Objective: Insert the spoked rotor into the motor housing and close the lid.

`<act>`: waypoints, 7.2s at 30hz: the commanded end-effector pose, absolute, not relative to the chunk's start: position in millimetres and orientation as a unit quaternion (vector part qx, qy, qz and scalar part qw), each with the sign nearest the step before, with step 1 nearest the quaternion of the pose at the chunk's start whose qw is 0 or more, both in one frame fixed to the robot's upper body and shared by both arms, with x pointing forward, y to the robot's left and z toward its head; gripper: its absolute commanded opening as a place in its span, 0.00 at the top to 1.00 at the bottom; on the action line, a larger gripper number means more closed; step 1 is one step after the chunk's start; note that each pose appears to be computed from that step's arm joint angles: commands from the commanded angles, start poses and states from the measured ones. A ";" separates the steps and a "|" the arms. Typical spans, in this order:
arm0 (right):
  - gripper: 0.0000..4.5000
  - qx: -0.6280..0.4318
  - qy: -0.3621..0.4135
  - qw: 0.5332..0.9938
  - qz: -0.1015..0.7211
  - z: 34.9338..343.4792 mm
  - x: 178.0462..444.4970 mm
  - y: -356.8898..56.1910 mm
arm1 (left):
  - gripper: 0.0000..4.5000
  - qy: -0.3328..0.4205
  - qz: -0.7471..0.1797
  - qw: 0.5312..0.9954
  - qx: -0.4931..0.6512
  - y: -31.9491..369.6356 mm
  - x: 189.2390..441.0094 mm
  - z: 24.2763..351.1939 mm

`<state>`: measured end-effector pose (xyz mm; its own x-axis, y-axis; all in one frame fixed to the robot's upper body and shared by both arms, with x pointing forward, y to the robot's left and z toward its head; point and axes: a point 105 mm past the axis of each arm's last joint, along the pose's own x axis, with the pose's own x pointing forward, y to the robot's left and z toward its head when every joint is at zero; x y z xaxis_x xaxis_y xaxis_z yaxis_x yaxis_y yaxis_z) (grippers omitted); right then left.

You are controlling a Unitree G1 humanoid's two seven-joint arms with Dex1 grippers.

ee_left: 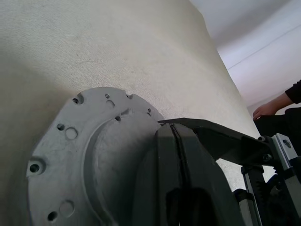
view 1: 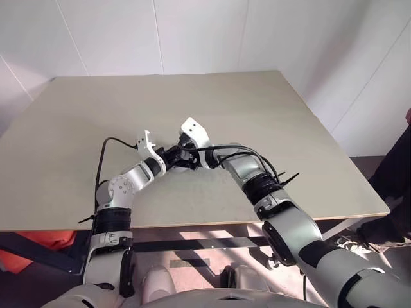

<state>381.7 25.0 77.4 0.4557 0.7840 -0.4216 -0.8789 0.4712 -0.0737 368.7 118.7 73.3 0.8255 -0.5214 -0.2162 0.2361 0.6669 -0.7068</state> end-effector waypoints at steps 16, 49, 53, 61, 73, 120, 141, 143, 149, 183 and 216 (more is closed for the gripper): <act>0.24 -0.140 0.166 0.857 0.467 83.3 392.2 13.6 | 1.00 0.230 -0.181 0.895 -0.338 133.7 355.7 60.9; 0.00 0.334 0.437 0.766 0.334 71.2 363.8 -14.3 | 1.00 0.234 -0.201 0.895 -0.323 131.6 359.6 63.8; 0.00 0.335 0.435 0.760 0.346 71.7 361.4 2.0 | 1.00 0.231 -0.196 0.898 -0.318 137.5 357.4 65.1; 0.00 0.340 0.423 0.765 0.347 72.5 368.4 13.5 | 1.00 0.229 -0.172 0.906 -0.310 156.7 348.0 61.8; 0.00 0.345 0.409 0.769 0.350 78.1 379.1 23.0 | 1.00 0.230 -0.149 0.912 -0.304 168.6 334.2 56.3; 0.55 0.384 0.361 0.769 0.361 96.4 393.1 39.3 | 1.00 0.226 -0.149 0.914 -0.303 166.2 340.5 57.8; 0.55 0.540 0.286 0.732 0.300 148.4 430.7 -1.9 | 1.00 0.068 -0.154 0.876 -0.452 190.8 351.5 111.0; 0.55 0.544 0.279 0.730 0.306 156.8 432.5 -3.2 | 1.00 0.061 -0.152 0.870 -0.466 194.5 349.9 112.1; 0.55 0.539 0.276 0.716 0.346 180.9 428.3 5.9 | 0.73 0.031 -0.182 0.833 -0.522 194.7 344.7 122.5; 0.55 0.483 0.276 0.710 0.432 207.0 403.6 19.3 | 0.01 0.046 -0.319 0.665 -0.674 151.9 337.8 144.0; 0.55 0.456 0.278 0.736 0.417 195.8 407.1 14.7 | 0.51 0.016 -0.286 0.684 -0.671 146.5 377.7 146.5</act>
<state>402.7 15.5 171.2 0.4812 0.8710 -0.0994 -0.2935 0.2669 0.9179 377.3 145.3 135.4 0.8483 -0.4161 0.3276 0.3270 -0.0751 -0.9420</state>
